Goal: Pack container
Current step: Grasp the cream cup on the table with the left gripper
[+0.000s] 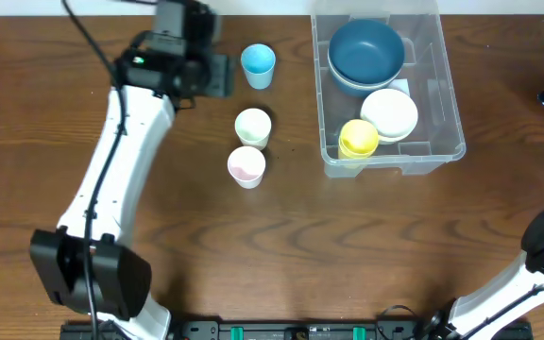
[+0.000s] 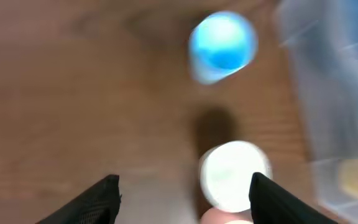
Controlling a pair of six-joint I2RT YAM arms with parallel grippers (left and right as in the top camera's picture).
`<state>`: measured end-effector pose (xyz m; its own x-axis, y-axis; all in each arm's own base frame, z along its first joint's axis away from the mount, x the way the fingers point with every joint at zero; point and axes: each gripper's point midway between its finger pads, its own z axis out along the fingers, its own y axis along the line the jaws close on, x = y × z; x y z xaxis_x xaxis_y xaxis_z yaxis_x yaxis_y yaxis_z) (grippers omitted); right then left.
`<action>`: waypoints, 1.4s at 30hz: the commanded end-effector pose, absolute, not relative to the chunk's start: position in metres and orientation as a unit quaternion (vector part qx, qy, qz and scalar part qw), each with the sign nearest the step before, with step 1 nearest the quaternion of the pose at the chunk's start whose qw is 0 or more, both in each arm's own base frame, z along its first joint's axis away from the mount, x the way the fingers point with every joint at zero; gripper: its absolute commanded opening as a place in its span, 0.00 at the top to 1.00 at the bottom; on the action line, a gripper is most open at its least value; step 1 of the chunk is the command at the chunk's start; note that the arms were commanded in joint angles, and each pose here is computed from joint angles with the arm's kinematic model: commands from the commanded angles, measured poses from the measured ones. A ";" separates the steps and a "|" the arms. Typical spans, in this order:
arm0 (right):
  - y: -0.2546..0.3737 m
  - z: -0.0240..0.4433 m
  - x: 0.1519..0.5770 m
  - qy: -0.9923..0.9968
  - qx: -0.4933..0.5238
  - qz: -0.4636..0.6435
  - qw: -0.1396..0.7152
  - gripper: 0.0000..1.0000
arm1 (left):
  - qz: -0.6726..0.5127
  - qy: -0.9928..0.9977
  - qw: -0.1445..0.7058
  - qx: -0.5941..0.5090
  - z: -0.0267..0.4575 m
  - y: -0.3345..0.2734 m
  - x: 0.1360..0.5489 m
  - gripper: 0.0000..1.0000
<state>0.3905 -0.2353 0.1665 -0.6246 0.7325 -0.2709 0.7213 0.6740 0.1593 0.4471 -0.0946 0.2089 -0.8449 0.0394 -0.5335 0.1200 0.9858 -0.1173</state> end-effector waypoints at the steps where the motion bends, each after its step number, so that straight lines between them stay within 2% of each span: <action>1: -0.235 0.172 0.389 0.898 0.408 0.019 0.164 0.01 | -0.070 0.974 0.211 0.042 0.163 -0.086 0.441 0.33; 13: -0.235 0.172 0.389 0.898 0.408 0.019 0.164 0.01 | -0.084 0.984 0.129 0.085 0.105 -0.096 0.422 0.34; 25: -0.235 0.172 0.389 0.898 0.408 0.019 0.164 0.01 | -0.095 0.977 0.127 0.142 0.095 -0.123 0.419 0.34; 37: -0.235 0.172 0.389 0.898 0.408 0.019 0.164 0.01 | -0.092 0.983 0.077 0.139 0.050 -0.124 0.416 0.35; 38: -0.235 0.172 0.389 0.898 0.408 0.019 0.164 0.01 | -0.092 0.983 0.076 0.139 0.049 -0.124 0.416 0.36; 40: -0.235 0.172 0.389 0.898 0.408 0.019 0.164 0.01 | -0.092 0.983 0.077 0.139 0.048 -0.124 0.417 0.43; 42: -0.235 0.172 0.389 0.898 0.408 0.019 0.164 0.01 | -0.092 0.983 0.083 0.139 0.049 -0.125 0.420 0.57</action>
<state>0.3905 -0.2353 0.1664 -0.6247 0.7325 -0.2706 0.7214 0.6740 0.1593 0.4188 -0.1237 0.0482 -0.9506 0.2529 -0.1798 0.2806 0.9480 -0.1502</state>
